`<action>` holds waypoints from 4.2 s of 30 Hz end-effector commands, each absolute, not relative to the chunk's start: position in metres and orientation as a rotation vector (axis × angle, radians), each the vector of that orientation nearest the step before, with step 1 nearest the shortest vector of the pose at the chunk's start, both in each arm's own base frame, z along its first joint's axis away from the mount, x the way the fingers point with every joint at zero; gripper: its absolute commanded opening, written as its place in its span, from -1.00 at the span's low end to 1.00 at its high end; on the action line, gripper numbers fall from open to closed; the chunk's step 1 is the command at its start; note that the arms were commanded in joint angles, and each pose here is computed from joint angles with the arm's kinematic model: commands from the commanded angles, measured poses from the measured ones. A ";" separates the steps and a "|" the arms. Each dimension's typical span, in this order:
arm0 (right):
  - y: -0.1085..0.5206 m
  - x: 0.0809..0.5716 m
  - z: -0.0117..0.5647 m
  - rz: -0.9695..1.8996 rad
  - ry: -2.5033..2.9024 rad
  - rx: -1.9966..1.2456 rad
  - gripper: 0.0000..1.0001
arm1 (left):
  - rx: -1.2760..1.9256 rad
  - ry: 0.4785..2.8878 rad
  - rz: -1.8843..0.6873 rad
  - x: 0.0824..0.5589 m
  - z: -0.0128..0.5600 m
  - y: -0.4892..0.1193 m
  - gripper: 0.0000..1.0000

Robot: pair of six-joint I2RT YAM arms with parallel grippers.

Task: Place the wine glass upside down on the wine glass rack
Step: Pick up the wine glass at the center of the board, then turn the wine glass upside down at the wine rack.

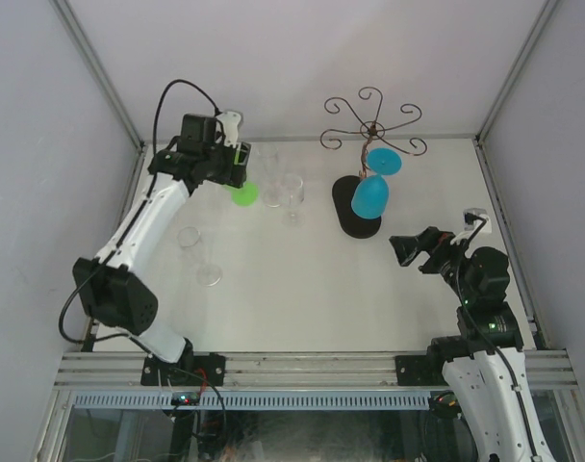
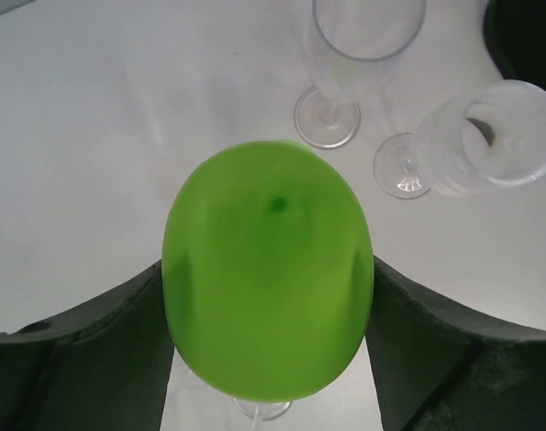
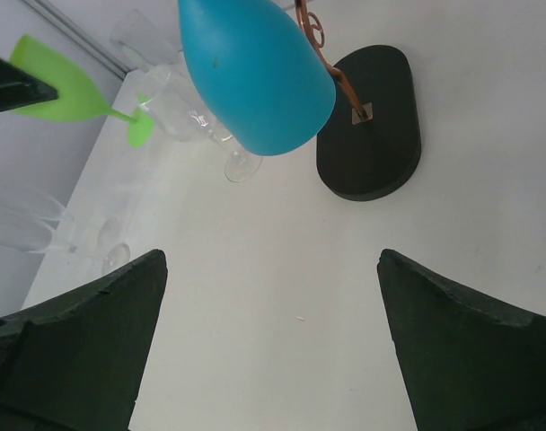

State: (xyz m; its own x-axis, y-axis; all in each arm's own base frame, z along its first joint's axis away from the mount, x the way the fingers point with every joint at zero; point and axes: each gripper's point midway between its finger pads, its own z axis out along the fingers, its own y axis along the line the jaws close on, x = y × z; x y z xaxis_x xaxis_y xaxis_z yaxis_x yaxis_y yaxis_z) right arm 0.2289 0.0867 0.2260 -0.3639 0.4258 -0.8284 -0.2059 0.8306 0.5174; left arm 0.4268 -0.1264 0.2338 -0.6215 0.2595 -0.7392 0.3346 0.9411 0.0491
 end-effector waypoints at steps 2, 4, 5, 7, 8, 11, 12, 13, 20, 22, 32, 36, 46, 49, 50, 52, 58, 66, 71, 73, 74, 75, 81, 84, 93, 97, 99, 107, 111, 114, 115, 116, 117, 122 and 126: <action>0.084 0.226 0.238 0.725 1.810 0.298 1.00 | 0.362 2.147 -0.137 0.390 0.281 -0.118 0.43; 0.090 0.223 0.239 0.747 1.815 0.242 1.00 | 0.358 2.113 -0.139 0.378 0.291 -0.116 0.40; 0.091 0.223 0.237 0.748 1.827 0.215 1.00 | 0.356 2.096 -0.144 0.371 0.296 -0.115 0.38; 0.093 0.222 0.234 0.743 1.843 0.192 1.00 | 0.348 2.058 -0.162 0.360 0.307 -0.114 0.33; 0.093 0.222 0.232 0.741 1.850 0.189 1.00 | 0.343 2.039 -0.173 0.354 0.312 -0.114 0.31; 0.100 0.216 0.229 0.775 1.875 0.133 1.00 | 0.335 1.969 -0.206 0.338 0.332 -0.113 0.28; 0.101 0.215 0.228 0.784 1.877 0.134 1.00 | 0.332 1.948 -0.217 0.333 0.338 -0.113 0.27; 0.101 0.214 0.229 0.791 1.870 0.141 1.00 | 0.331 1.926 -0.228 0.328 0.344 -0.113 0.26; 0.117 0.209 0.257 0.918 1.776 0.109 1.00 | 0.382 1.815 -0.328 0.294 0.376 -0.121 0.23; 0.126 0.205 0.262 0.945 1.768 0.069 1.00 | 0.409 1.806 -0.349 0.286 0.378 -0.126 0.21; 0.166 0.195 0.275 1.065 1.750 0.030 1.00 | 0.524 1.726 -0.443 0.252 0.403 -0.160 0.12; 0.186 0.191 0.288 1.106 1.698 0.054 1.00 | 0.569 1.694 -0.504 0.238 0.412 -0.178 0.09; 0.226 0.188 0.315 1.202 1.572 0.093 0.75 | 0.661 1.657 -0.670 0.208 0.411 -0.228 0.16; 0.237 0.192 0.313 1.222 1.577 0.098 0.58 | 0.672 1.643 -0.709 0.202 0.412 -0.239 0.13; 0.240 0.194 0.312 1.222 1.578 0.103 0.54 | 0.679 1.641 -0.720 0.199 0.412 -0.242 0.13; 0.243 0.200 0.309 1.213 1.588 0.126 0.46 | 0.686 1.636 -0.738 0.195 0.413 -0.247 0.13; 0.245 0.212 0.308 1.175 1.571 0.157 0.30 | 0.690 1.630 -0.774 0.187 0.411 -0.252 0.13; 0.253 0.221 0.310 1.186 1.547 0.143 0.07 | 0.689 1.623 -0.809 0.181 0.409 -0.255 0.12; 0.257 0.225 0.308 1.194 1.551 0.139 -0.17 | 0.692 1.628 -0.820 0.180 0.403 -0.256 0.11; 0.259 0.227 0.306 1.196 1.558 0.132 -0.29 | 0.689 1.628 -0.830 0.178 0.401 -0.256 0.11; 0.260 0.227 0.305 1.198 1.561 0.129 -0.35 | 0.686 1.628 -0.830 0.178 0.400 -0.255 0.11; 0.260 0.228 0.304 1.198 1.563 0.127 -0.43 | 0.682 1.629 -0.831 0.178 0.399 -0.255 0.11; 0.258 0.229 0.297 1.170 1.586 0.129 -1.00 | 0.651 1.618 -0.837 0.176 0.396 -0.249 0.24; 0.252 0.230 0.294 1.134 1.600 0.137 -1.00 | 0.646 1.607 -0.850 0.173 0.397 -0.247 0.47; 0.212 0.237 0.271 0.872 1.654 0.150 -1.00 | 0.629 1.542 -0.855 0.157 0.422 -0.224 0.86; 0.189 0.239 0.256 0.702 1.686 0.126 -1.00 | 0.617 1.517 -0.843 0.149 0.430 -0.208 0.91; 0.179 0.239 0.254 0.637 1.686 0.100 -1.00 | 0.615 1.520 -0.830 0.146 0.428 -0.202 0.91; 0.178 0.220 0.282 0.531 1.546 -0.245 -1.00 | 0.686 1.558 -0.735 0.142 0.395 -0.186 0.89; 0.188 0.208 0.301 0.485 1.473 -0.406 -1.00 | 0.732 1.548 -0.695 0.144 0.383 -0.185 0.88; 0.197 0.203 0.313 0.449 1.423 -0.500 -1.00 | 0.766 1.532 -0.659 0.147 0.378 -0.186 0.87; 0.201 0.201 0.316 0.434 1.410 -0.539 -1.00 | 0.775 1.525 -0.645 0.149 0.376 -0.186 0.87; 0.205 0.201 0.318 0.411 1.401 -0.574 -1.00 | 0.781 1.515 -0.632 0.151 0.375 -0.187 0.87; 0.211 0.201 0.318 0.384 1.398 -0.624 -1.00 | 0.784 1.502 -0.619 0.153 0.375 -0.187 0.86; 0.237 0.193 0.317 0.239 1.306 -0.881 -1.00 | 0.855 1.435 -0.573 0.158 0.371 -0.195 0.83; 0.248 0.183 0.312 0.170 1.201 -1.067 -1.00 | 0.904 1.378 -0.560 0.161 0.368 -0.203 0.80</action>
